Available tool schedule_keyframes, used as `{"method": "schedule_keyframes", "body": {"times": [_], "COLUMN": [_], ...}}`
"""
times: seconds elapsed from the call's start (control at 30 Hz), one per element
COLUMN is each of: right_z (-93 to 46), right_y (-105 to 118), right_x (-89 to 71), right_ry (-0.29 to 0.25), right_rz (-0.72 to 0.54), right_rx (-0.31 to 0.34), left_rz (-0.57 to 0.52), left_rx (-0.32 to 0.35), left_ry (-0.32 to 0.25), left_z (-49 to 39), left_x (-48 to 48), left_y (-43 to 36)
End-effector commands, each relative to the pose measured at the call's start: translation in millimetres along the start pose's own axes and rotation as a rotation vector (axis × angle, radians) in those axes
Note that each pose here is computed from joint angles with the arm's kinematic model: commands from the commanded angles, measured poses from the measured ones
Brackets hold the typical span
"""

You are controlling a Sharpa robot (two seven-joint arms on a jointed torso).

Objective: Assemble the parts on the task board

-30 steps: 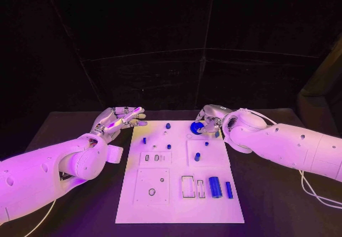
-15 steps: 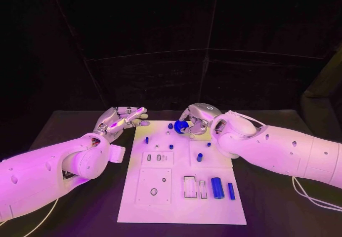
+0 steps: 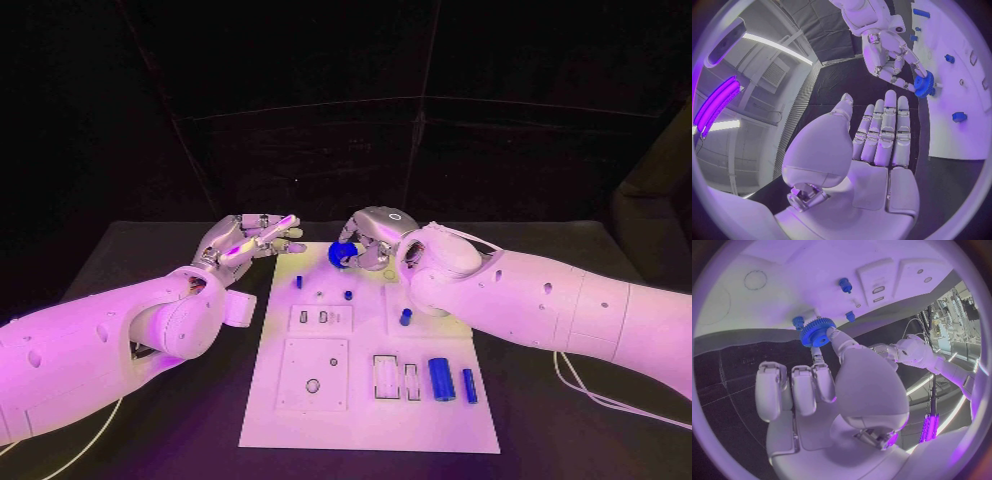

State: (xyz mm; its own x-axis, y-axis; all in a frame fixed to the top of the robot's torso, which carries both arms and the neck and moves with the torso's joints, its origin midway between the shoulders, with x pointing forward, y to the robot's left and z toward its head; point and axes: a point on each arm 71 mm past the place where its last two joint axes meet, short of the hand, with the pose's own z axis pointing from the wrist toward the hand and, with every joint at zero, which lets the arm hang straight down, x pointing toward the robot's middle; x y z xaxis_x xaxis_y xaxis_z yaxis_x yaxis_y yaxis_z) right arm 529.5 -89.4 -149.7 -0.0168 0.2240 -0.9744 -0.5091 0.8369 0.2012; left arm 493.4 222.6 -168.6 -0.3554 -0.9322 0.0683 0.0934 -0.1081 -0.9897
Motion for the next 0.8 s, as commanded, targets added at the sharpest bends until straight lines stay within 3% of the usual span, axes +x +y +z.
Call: {"method": "schedule_keyframes", "body": {"times": [0.03, 0.4, 0.8], "right_z": [3.5, 7.7, 9.0], "right_y": [0.6, 1.9, 1.2], "right_x": [3.5, 14.6, 17.2], "right_ry": [0.042, 0.131, 0.130], "right_rz": [-0.028, -0.048, -0.051], "right_rx": [0.008, 0.007, 0.005], "left_rz": [-0.002, -0.001, -0.001], "left_rx": [0.009, 0.010, 0.009], "left_ry": [0.012, 0.009, 0.009], "left_z": [0.7, 0.6, 0.1], "left_x": [1.9, 0.6, -0.8], "left_y": [-1.5, -1.7, -1.8]}}
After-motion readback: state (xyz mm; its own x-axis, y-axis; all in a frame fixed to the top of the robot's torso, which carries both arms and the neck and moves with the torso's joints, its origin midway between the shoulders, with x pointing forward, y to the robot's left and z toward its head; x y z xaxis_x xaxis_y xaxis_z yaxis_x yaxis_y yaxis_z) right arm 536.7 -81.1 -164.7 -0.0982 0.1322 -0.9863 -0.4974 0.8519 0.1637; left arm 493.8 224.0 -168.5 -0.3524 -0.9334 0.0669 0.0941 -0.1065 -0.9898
